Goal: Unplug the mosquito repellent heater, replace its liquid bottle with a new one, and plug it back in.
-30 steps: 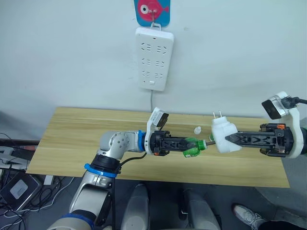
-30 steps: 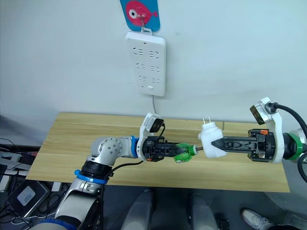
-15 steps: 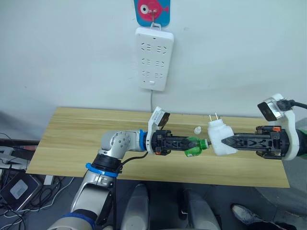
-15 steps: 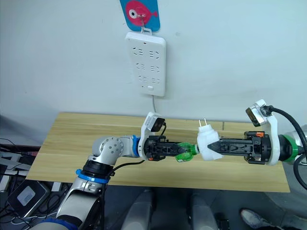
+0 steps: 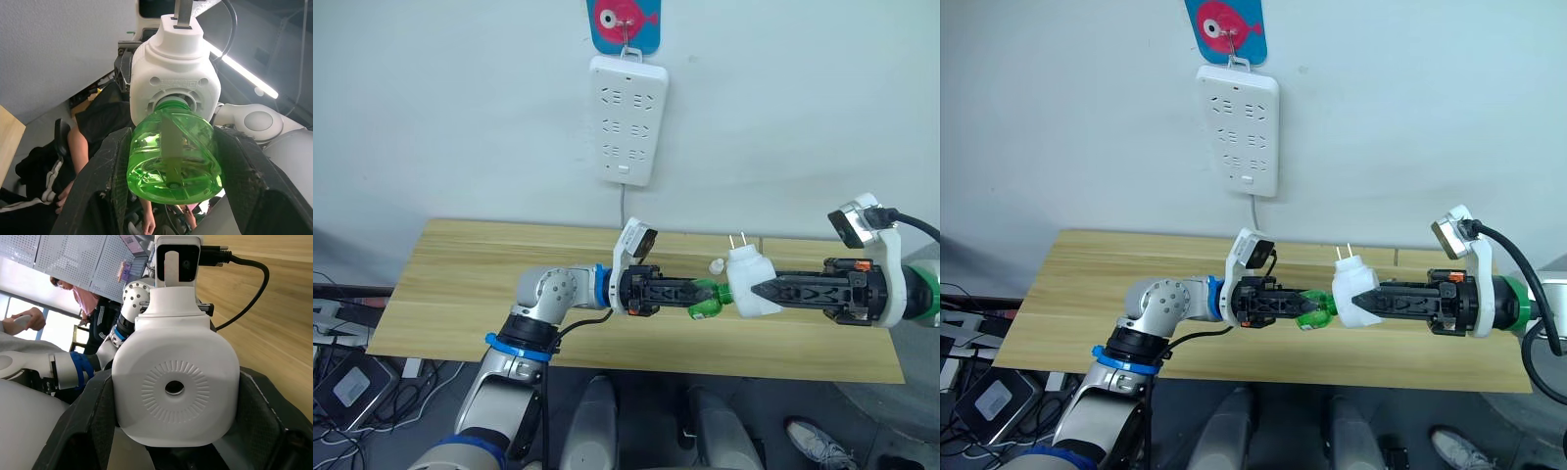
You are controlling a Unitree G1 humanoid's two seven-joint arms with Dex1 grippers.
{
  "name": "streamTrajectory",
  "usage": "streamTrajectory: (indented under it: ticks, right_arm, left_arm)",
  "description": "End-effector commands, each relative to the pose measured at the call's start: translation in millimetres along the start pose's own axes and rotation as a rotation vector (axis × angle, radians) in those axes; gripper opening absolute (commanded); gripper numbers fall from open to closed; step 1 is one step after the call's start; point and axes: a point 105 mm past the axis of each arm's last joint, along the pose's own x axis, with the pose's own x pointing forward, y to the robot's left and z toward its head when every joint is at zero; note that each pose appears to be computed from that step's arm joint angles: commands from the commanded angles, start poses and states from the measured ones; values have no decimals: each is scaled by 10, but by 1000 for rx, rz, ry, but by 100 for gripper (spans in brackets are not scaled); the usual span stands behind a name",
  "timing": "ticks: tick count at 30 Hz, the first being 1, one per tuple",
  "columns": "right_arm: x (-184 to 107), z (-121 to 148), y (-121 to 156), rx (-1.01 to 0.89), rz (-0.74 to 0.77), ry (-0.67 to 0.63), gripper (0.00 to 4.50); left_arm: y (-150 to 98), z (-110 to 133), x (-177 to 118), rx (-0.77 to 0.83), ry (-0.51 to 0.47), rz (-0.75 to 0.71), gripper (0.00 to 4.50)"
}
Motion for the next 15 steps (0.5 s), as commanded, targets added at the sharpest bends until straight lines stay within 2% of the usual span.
streamTrajectory:
  ticks: [1, 15]
  right_arm:
    - [88, 3, 163, -69, 42, 32, 297]
    - [104, -58, 161, -67, 26, 73, 297]
  left_arm:
    - [-79, -9, 105, 21, 28, -53, 226]
    - [-76, -4, 106, 22, 22, -54, 226]
